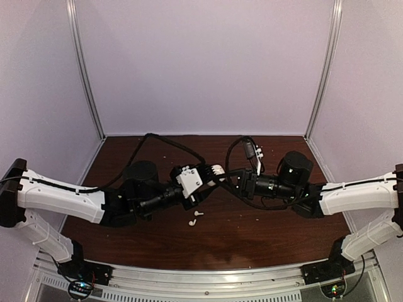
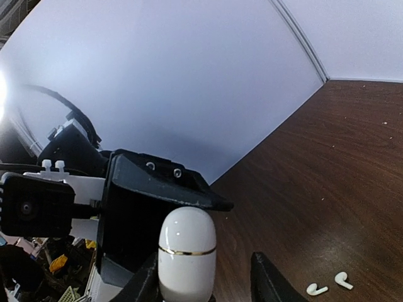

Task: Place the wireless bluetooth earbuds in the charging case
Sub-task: Adjust the charging case.

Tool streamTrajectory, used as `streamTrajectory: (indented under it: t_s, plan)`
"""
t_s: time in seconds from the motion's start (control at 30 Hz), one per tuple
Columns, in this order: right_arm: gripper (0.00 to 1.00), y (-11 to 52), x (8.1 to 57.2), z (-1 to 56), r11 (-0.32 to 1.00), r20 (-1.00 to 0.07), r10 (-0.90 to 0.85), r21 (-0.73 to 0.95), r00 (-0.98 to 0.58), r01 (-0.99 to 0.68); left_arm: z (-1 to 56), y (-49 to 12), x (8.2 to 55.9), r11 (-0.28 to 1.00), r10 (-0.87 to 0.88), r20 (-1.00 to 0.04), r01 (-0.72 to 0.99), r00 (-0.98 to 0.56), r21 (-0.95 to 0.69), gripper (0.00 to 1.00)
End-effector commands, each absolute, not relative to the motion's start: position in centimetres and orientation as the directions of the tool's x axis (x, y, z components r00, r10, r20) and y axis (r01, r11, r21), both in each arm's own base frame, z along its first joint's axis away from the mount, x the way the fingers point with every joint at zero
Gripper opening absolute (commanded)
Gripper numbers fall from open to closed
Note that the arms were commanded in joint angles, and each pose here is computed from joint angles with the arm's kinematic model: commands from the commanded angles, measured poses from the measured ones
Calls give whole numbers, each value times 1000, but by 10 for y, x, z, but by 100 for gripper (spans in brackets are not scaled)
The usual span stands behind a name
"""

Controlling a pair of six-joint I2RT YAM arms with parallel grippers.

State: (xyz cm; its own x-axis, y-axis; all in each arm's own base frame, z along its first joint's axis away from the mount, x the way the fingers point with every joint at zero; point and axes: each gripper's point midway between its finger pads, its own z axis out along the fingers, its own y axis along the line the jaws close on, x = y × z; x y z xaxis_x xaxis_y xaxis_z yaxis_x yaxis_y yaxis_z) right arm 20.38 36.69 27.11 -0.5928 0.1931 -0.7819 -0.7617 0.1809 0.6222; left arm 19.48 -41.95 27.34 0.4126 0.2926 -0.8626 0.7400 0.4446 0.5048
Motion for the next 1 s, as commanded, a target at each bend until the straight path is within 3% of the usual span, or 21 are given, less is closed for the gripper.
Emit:
streamTrajectory:
  t_s: [0.0, 0.53, 0.7, 0.77, 0.8, 0.87, 0.97]
  plan:
    - [47, 367, 185, 271, 101, -808, 78, 589, -584, -801, 294, -413, 170, 337, 211, -829, 757, 519, 560, 29]
    - [30, 376, 180, 265, 62, -806, 11, 591, -592, -804, 284, -418, 169, 270, 262, -782, 735, 565, 622, 28]
    - [20, 375, 182, 265, 67, -801, 21, 599, -599, -798, 283, -419, 170, 271, 269, -777, 730, 569, 628, 30]
    - [16, 374, 182, 266, 69, -805, 26, 593, -593, -802, 284, -417, 173, 289, 277, -782, 728, 558, 622, 38]
    - [15, 373, 182, 266, 73, -809, 28, 587, -587, -806, 284, -416, 175, 304, 280, -790, 730, 546, 612, 49]
    - [13, 368, 185, 268, 79, -819, 38, 574, -573, -815, 285, -413, 174, 307, 270, -801, 740, 535, 598, 62]
    - [11, 362, 189, 275, 82, -843, 59, 538, -535, -839, 288, -407, 168, 312, 235, -834, 773, 500, 552, 73]
